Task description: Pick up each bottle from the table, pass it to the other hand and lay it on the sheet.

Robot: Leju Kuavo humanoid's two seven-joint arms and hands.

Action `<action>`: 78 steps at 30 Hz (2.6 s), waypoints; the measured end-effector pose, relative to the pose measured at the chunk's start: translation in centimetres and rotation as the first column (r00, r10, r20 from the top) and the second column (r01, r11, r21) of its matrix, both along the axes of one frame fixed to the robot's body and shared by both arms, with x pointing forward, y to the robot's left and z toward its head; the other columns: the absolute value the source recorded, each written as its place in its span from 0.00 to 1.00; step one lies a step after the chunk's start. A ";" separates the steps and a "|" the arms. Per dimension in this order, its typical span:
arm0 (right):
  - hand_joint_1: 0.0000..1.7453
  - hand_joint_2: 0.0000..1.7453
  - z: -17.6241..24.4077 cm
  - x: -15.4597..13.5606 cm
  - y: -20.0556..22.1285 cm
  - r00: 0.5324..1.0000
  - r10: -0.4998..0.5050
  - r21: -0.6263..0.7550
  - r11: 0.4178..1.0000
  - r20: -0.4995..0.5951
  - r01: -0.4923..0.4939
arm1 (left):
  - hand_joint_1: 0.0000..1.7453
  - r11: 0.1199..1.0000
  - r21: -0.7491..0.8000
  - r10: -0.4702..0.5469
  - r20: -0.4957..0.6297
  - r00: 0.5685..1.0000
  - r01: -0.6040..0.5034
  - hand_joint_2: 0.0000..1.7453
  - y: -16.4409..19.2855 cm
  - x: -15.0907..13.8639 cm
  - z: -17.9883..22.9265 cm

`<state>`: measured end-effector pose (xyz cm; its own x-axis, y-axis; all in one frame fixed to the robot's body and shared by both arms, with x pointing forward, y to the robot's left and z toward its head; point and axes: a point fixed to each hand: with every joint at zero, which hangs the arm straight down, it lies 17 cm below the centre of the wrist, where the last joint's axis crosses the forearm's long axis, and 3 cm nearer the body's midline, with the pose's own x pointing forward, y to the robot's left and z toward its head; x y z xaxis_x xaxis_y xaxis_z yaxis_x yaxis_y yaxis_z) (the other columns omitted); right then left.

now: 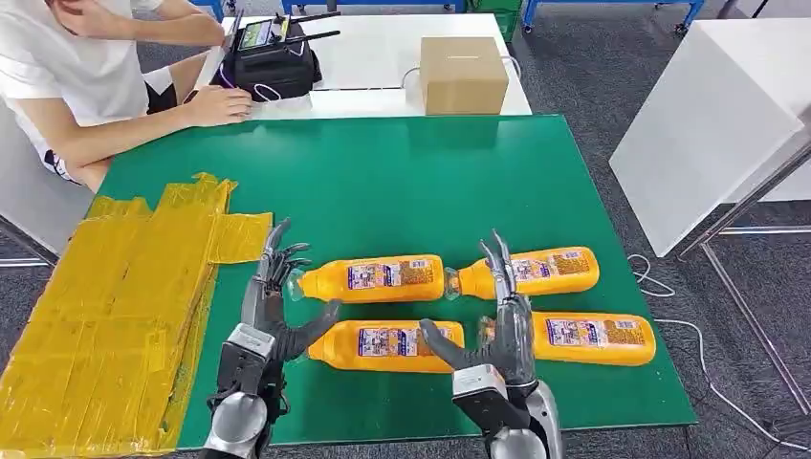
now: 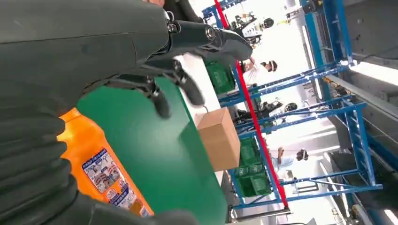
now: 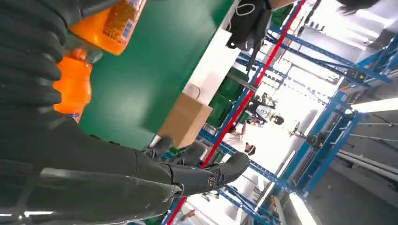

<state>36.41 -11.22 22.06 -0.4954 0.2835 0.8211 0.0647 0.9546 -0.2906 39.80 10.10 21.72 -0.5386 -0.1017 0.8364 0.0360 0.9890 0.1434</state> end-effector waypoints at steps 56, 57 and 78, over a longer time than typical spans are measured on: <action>0.00 1.00 -10.0 12.7 4.4 0.993 0.006 -0.696 0.713 -0.115 -0.085 | 0.00 0.984 -0.176 -0.025 -0.136 0.990 0.001 1.00 4.0 5.3 -4.4; 0.00 1.00 -9.9 12.8 4.6 0.994 0.007 -0.705 0.704 -0.110 -0.083 | 0.00 0.984 -0.178 -0.027 -0.136 0.990 0.002 1.00 4.0 5.3 -4.4; 0.00 1.00 -15.4 15.0 7.4 0.921 -0.091 -0.779 0.568 -0.379 -0.264 | 0.00 0.982 -0.184 -0.059 -0.158 0.986 0.030 1.00 2.8 5.8 -4.9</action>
<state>51.42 -3.81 6.61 -0.2962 0.8778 0.3765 -0.2757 0.2988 -0.9136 45.62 12.86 16.85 -0.3949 0.0802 0.9152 0.0886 0.9949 -0.0490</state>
